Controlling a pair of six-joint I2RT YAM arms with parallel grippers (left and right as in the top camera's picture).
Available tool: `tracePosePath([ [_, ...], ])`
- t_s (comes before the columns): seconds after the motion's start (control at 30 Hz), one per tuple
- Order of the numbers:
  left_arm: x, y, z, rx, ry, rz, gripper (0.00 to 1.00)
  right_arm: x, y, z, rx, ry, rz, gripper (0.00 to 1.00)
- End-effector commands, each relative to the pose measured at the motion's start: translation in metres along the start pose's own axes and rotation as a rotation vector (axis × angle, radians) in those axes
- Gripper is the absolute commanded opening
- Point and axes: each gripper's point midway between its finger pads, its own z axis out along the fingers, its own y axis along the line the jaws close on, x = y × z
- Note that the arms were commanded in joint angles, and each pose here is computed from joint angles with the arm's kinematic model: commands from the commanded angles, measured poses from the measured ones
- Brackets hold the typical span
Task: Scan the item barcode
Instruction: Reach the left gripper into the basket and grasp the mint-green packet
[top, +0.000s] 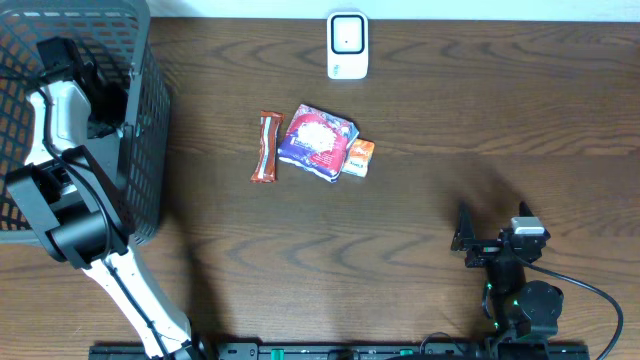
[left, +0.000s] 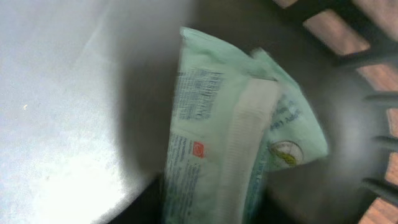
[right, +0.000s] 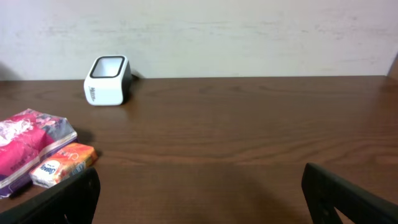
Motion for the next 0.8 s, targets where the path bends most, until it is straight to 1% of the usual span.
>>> tracePosePath([
  [0.0, 0.012, 0.008, 0.008, -0.023, 0.047, 0.005, 0.08, 0.001, -0.001, 0.0, 0.007, 0.0, -0.014, 0.99],
  [0.1, 0.014, 0.007, -0.001, -0.025, 0.059, 0.003, 0.07, 0.001, -0.001, 0.0, 0.007, 0.0, -0.014, 0.99],
  [0.17, 0.007, 0.003, -0.023, -0.02, 0.033, 0.006, 0.07, 0.001, -0.001, 0.0, 0.007, 0.0, -0.014, 0.99],
  [0.23, -0.005, -0.003, -0.051, -0.007, -0.03, 0.013, 0.08, 0.001, -0.001, 0.0, 0.007, 0.0, -0.014, 0.99],
  [0.33, -0.029, -0.014, -0.109, 0.024, -0.182, 0.02, 0.08, 0.001, -0.001, 0.0, 0.007, 0.0, -0.014, 0.99],
  [0.43, -0.055, -0.025, -0.187, 0.074, -0.391, -0.021, 0.07, 0.001, -0.001, 0.0, 0.007, 0.0, -0.014, 0.99],
  [0.5, -0.064, -0.03, -0.238, 0.111, -0.516, -0.049, 0.07, 0.001, -0.001, 0.0, 0.007, 0.0, -0.014, 0.99],
  [0.53, -0.062, -0.037, -0.289, 0.158, -0.618, -0.086, 0.07, 0.001, -0.001, 0.0, 0.007, 0.0, -0.014, 0.99],
  [0.6, -0.049, -0.049, -0.327, 0.235, -0.663, -0.132, 0.07, 0.001, -0.001, 0.0, 0.007, 0.0, -0.014, 0.99],
  [0.63, -0.038, -0.066, -0.346, 0.308, -0.666, -0.11, 0.07, 0.001, -0.001, 0.0, 0.007, 0.0, -0.014, 0.99],
  [0.67, -0.023, -0.089, -0.361, 0.404, -0.651, -0.056, 0.07, 0.001, -0.001, 0.0, 0.007, 0.0, -0.014, 0.99],
  [0.73, -0.003, -0.123, -0.376, 0.53, -0.619, 0.042, 0.08, 0.001, -0.001, 0.0, 0.007, 0.0, -0.014, 0.99],
  [0.77, 0.01, -0.145, -0.382, 0.592, -0.602, 0.131, 0.07, 0.001, -0.001, 0.0, 0.007, 0.0, -0.014, 0.99],
])
